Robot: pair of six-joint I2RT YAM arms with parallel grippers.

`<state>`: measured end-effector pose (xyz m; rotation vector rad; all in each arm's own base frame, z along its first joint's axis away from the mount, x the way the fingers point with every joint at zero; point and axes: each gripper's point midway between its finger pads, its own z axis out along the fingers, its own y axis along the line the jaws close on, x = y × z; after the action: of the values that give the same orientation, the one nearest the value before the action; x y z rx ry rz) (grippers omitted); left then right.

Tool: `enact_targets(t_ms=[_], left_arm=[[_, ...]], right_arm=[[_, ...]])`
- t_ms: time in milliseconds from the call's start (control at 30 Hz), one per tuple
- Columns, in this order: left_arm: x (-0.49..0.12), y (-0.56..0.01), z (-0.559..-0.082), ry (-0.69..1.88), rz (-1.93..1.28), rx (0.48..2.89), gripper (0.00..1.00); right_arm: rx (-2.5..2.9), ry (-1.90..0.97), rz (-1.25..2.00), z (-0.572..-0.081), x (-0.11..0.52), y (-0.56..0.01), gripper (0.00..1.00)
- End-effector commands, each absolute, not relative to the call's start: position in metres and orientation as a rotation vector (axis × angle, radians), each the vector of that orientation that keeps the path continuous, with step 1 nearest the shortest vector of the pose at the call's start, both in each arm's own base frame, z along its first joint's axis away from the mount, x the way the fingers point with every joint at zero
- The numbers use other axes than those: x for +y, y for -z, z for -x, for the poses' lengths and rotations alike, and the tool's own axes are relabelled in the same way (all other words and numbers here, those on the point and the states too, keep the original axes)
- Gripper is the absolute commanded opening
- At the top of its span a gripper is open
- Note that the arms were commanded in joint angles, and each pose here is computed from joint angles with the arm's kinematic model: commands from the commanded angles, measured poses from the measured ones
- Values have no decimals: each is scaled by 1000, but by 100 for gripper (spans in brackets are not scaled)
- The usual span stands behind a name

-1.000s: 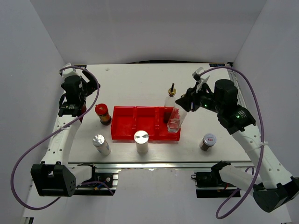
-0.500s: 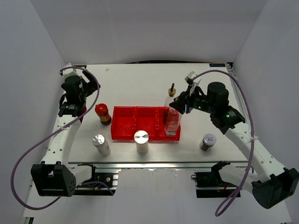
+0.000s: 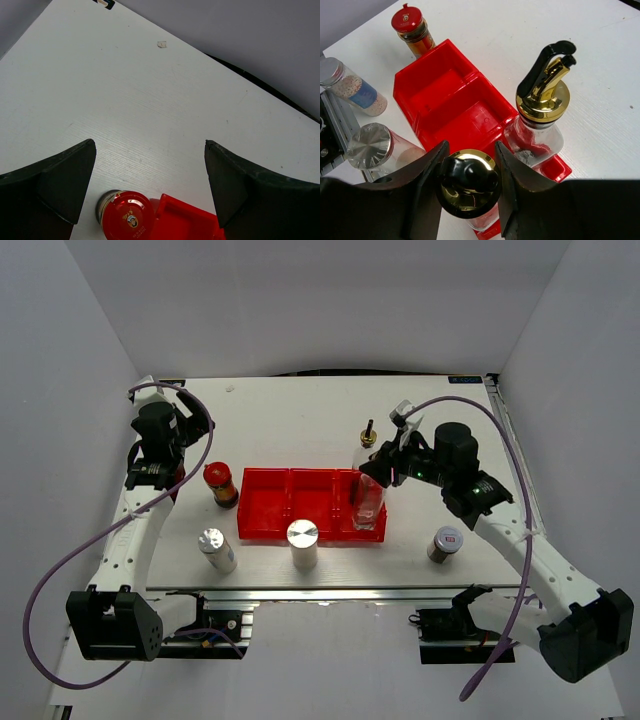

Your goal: Organize the condiment bottles

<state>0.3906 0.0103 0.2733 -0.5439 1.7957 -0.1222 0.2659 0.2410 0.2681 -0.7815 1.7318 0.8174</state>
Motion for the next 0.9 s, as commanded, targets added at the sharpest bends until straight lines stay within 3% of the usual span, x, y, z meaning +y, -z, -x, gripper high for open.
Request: enact_targets(t_ms=[0,267,400,633,833,867], left_arm=[[11,-273,-388,124,545,1798,98],[11,-270,-387,120,547,1807,98],[11,-269,-387,119,547,1813,98],[7,-265,-387,141,547,1820,98],[8,-271,-384,148,570,1800,98],[8,-274,-383,155,567,1795,98]], right_arm=[[1563,-834,781,-269,251,-306,0],[1570,-835,786,-265,251,-300,35],[1579,-838,781,-265,251,-297,41],[1573,-868,799,-260,257,-299,60],[1552,-884,822,-254,260,-305,69],[1555,-886,823,-253,260,-305,75]])
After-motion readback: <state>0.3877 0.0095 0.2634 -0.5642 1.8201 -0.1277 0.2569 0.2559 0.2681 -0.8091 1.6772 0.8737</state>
